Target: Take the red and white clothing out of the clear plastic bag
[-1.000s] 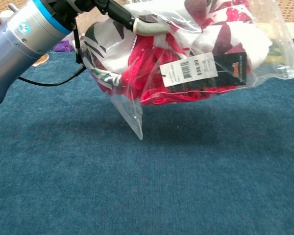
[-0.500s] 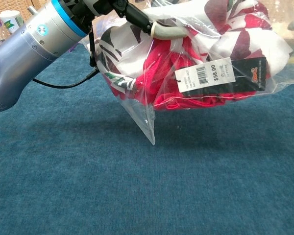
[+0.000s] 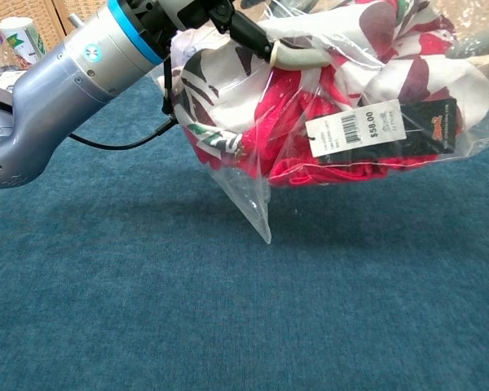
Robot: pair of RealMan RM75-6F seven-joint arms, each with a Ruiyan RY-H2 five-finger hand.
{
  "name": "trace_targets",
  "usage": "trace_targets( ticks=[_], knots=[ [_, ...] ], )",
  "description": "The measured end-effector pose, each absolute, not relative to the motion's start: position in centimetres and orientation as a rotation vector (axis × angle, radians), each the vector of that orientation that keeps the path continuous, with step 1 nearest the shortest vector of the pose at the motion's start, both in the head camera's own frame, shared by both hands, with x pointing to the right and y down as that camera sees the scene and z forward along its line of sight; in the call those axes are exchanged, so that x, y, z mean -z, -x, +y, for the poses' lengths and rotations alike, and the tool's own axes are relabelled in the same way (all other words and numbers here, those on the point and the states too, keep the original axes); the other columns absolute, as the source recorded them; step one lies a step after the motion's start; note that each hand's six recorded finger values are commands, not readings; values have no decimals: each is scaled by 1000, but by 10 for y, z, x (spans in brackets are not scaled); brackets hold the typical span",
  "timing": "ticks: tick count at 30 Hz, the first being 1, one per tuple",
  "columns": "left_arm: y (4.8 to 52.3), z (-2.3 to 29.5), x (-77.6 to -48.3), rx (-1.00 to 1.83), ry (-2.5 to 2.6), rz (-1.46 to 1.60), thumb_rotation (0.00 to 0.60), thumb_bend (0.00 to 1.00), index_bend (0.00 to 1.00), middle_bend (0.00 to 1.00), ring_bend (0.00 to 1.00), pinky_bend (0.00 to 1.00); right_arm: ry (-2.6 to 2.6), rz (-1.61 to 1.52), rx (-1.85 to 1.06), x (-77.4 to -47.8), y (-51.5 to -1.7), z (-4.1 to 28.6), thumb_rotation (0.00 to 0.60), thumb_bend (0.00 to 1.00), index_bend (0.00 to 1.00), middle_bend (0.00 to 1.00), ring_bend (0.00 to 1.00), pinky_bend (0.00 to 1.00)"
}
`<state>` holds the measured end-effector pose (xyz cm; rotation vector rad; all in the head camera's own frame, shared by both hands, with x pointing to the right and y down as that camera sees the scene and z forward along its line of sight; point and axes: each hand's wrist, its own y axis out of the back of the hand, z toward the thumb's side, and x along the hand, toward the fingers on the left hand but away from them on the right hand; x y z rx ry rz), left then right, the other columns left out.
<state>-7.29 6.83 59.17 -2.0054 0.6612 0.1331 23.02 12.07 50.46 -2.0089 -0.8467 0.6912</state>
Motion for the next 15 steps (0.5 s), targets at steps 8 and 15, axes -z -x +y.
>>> trace_targets(
  ticks=[8, 15],
  knots=[
    [65, 68, -590, -144, 1994, 659, 600, 212, 831, 745, 745, 838, 2030, -828, -707, -511, -222, 117, 600, 149, 382, 276, 285, 268],
    [58, 70, -591, -144, 1987, 654, 600, 211, 830, 745, 745, 838, 2038, -833, -722, -512, -218, 113, 600, 136, 387, 281, 291, 269]
  ],
)
